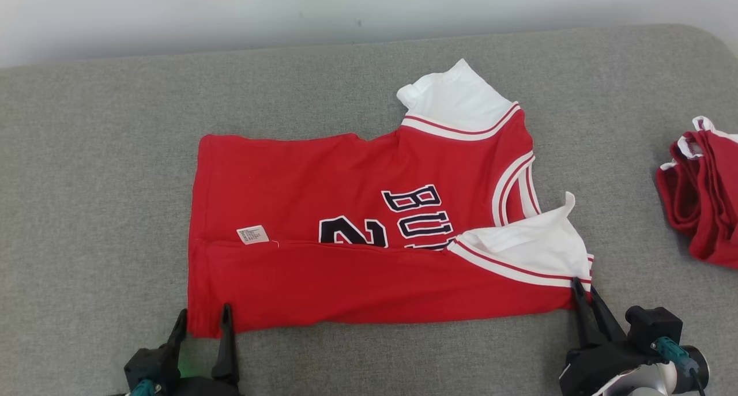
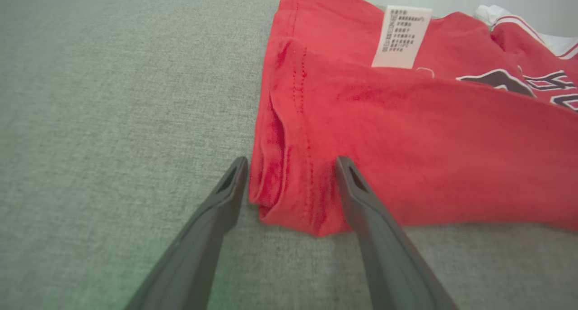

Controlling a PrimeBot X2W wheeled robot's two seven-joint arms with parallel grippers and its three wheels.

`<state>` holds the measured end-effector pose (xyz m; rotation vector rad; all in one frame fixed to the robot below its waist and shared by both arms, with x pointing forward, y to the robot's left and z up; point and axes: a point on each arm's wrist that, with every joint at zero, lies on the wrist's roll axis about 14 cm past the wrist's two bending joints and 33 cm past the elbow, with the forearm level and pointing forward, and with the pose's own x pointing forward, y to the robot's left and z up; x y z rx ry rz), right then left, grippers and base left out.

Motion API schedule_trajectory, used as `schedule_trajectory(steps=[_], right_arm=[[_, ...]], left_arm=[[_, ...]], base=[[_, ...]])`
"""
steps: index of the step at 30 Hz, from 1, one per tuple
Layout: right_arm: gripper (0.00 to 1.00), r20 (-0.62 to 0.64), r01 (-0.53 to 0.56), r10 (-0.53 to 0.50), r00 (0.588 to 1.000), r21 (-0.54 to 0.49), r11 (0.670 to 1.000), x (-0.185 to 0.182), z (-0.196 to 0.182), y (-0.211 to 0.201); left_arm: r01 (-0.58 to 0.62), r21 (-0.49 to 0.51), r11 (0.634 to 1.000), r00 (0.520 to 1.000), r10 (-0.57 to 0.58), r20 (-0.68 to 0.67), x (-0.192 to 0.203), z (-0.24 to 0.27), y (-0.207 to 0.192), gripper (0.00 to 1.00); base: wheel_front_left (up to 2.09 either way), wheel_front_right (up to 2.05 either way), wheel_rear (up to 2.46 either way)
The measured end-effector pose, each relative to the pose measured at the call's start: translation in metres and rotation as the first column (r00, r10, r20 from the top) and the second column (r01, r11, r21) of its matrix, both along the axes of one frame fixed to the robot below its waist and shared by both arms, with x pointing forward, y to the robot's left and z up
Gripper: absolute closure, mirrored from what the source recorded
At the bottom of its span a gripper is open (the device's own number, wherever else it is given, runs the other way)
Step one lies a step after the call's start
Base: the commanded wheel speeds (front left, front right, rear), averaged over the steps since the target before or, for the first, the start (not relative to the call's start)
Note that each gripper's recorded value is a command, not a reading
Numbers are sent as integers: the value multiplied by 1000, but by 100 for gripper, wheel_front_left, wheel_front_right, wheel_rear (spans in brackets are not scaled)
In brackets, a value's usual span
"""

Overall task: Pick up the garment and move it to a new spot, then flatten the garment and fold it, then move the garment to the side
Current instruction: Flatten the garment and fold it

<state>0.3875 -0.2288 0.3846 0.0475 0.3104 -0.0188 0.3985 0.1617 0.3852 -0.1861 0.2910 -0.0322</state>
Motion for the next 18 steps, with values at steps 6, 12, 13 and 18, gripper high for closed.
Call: schedule_trajectory(steps=[6, 12, 13, 18], right_arm=[[100, 10, -2, 2, 1000, 4, 1000, 2, 2, 1], [100, 51, 8, -9, 999, 17, 1000, 9, 15, 0], [100, 62, 12, -13, 998, 19, 1000, 10, 18, 0], [100, 124, 30, -33, 992, 29, 999, 13, 39, -6]], left_arm=[[22, -42, 999, 998, -24, -51, 0, -15, -10, 100], [28, -70, 997, 999, -29, -22, 3, -5, -14, 100], [25, -69, 997, 1000, -26, -8, 4, 0, -13, 100], [4, -51, 999, 997, 0, 83, 7, 28, -1, 100]], base=[[0, 0, 0], [0, 0, 0], [0, 0, 0], [0, 0, 0]])
